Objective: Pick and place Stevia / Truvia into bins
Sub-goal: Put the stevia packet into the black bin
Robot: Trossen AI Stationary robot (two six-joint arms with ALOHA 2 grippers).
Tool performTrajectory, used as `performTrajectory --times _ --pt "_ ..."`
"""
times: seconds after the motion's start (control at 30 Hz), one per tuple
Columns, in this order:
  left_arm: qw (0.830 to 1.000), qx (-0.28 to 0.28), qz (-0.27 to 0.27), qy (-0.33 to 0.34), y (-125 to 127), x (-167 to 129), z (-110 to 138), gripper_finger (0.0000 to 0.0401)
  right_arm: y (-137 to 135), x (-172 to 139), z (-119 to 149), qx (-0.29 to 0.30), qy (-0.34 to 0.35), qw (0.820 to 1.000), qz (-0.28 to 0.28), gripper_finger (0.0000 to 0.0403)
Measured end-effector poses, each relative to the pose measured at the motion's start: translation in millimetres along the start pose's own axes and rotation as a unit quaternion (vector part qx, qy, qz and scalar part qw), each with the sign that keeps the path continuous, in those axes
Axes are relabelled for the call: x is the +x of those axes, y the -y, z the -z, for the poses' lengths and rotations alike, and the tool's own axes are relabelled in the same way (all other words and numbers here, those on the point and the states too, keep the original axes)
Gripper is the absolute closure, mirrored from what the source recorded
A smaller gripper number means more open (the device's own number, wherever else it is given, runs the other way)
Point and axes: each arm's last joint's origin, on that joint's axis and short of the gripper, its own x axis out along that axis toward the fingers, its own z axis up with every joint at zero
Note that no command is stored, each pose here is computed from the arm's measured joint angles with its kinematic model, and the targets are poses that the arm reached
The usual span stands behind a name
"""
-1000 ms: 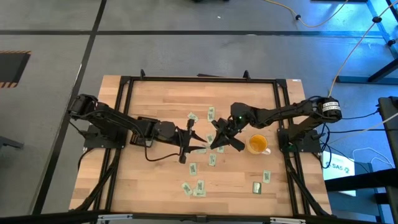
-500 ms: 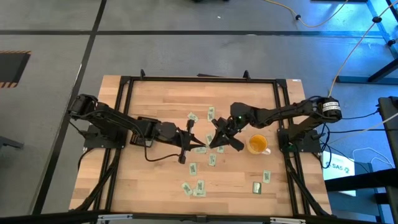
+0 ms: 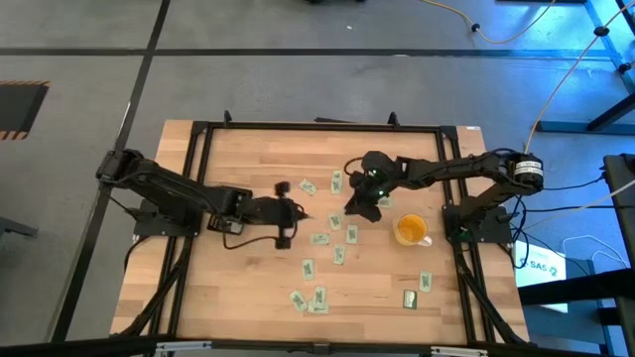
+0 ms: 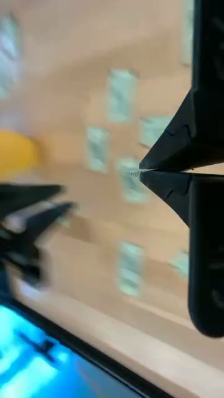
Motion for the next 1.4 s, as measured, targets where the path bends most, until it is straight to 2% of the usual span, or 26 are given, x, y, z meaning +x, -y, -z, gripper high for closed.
performTrajectory --times 0.1,0.2,0.4,0.57,0.97,1.4 --pt "0.998 -0.025 -0.036 -0.046 -6 -18 7 0.0397 10 -4 4 0.010 -0.013 0.998 0.066 0.0287" --pt "0.993 -0.047 -0.062 -0.083 -9 -36 14 0.0396 17 -7 7 0.015 -0.022 0.994 0.105 0.0287" --pt "0.973 -0.094 -0.139 -0.157 -16 -64 34 0.0398 21 -10 7 0.023 -0.023 0.992 0.121 0.0287" --pt "0.950 -0.132 -0.181 -0.216 -21 -74 48 0.0398 21 -10 7 0.013 -0.024 0.992 0.122 0.0287" --pt "0.885 -0.174 -0.274 -0.335 -33 -74 71 0.0398 21 -10 7 0.013 -0.024 0.992 0.122 0.0287" --pt "0.843 -0.126 -0.266 -0.451 -21 -38 91 0.0397 21 -10 7 0.012 -0.024 0.992 0.122 0.0287"
